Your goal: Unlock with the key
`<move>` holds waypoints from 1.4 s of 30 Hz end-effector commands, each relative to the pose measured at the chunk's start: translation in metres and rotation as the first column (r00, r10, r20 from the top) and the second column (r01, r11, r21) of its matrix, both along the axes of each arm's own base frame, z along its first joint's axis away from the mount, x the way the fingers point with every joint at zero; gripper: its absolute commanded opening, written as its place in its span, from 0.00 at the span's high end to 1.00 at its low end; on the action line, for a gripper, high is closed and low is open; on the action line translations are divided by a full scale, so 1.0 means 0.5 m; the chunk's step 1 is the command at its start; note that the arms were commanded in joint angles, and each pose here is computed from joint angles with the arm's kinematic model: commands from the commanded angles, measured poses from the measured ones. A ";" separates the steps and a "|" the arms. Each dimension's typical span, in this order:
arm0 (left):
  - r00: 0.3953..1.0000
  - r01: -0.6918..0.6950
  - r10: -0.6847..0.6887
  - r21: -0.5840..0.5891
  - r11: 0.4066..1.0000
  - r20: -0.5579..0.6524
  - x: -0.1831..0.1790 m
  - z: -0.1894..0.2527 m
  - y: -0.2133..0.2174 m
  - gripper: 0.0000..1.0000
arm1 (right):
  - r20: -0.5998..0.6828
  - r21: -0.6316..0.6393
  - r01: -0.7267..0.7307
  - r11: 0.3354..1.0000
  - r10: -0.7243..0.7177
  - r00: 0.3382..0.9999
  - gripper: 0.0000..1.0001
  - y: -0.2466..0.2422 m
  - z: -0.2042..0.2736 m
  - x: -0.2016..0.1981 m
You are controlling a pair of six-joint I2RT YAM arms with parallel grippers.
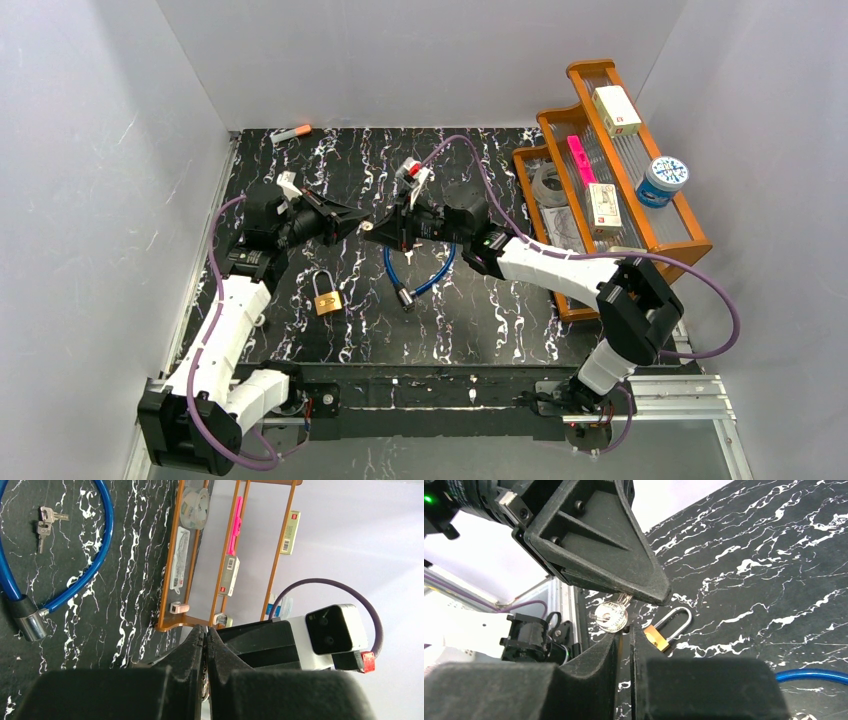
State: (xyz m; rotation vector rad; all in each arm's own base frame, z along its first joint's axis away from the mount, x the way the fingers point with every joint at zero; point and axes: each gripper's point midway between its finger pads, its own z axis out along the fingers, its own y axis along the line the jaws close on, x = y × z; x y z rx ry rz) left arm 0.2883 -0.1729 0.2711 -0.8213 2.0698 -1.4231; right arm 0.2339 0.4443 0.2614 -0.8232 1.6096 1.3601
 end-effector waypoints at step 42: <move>0.999 -0.043 0.042 -0.044 0.998 -0.008 -0.010 0.021 0.006 1.00 | 0.010 0.181 -0.024 0.983 0.022 1.000 0.91 0.017 0.094 -0.007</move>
